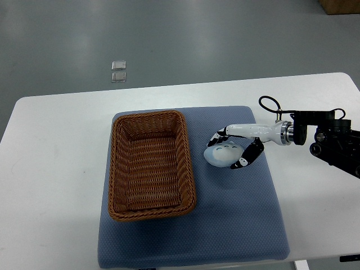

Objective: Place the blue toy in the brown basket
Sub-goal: 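Close the right hand fingers around the plush toy and lift it, then carry the plush toy over the wicker basket and open the right hand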

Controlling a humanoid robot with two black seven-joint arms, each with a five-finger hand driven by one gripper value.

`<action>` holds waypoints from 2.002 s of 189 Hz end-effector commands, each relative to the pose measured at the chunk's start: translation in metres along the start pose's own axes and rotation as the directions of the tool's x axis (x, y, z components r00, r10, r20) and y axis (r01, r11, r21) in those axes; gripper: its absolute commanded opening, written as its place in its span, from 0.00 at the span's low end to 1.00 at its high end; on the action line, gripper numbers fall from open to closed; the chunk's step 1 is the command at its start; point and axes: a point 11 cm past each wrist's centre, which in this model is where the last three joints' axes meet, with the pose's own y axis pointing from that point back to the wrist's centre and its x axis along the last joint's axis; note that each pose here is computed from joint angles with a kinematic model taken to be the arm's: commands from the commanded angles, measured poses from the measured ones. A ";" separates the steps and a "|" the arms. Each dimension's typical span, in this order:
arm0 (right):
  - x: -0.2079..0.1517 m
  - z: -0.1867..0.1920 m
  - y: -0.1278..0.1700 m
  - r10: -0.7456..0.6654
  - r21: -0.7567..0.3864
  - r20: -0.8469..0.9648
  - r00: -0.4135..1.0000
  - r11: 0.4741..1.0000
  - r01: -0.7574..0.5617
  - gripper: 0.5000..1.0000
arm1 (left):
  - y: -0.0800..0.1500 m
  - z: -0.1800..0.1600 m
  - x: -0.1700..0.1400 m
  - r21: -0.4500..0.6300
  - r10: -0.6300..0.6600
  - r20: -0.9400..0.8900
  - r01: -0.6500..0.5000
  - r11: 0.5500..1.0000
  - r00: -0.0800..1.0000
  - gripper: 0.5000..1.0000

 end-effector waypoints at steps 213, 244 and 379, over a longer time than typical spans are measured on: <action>0.075 -0.108 -0.035 0.137 0.309 -0.084 0.987 0.945 -0.105 0.00 | 0.000 0.000 0.000 0.000 0.000 0.000 0.000 1.000 1.000 1.00; 0.052 -0.122 -0.071 0.066 0.302 -0.106 0.992 0.953 -0.031 0.00 | 0.000 0.000 0.000 0.000 0.000 0.000 0.000 1.000 1.000 1.00; 0.024 -0.136 -0.117 0.005 0.260 -0.059 0.998 0.966 0.010 0.80 | 0.000 0.000 0.000 0.000 0.000 0.000 0.000 1.000 1.000 1.00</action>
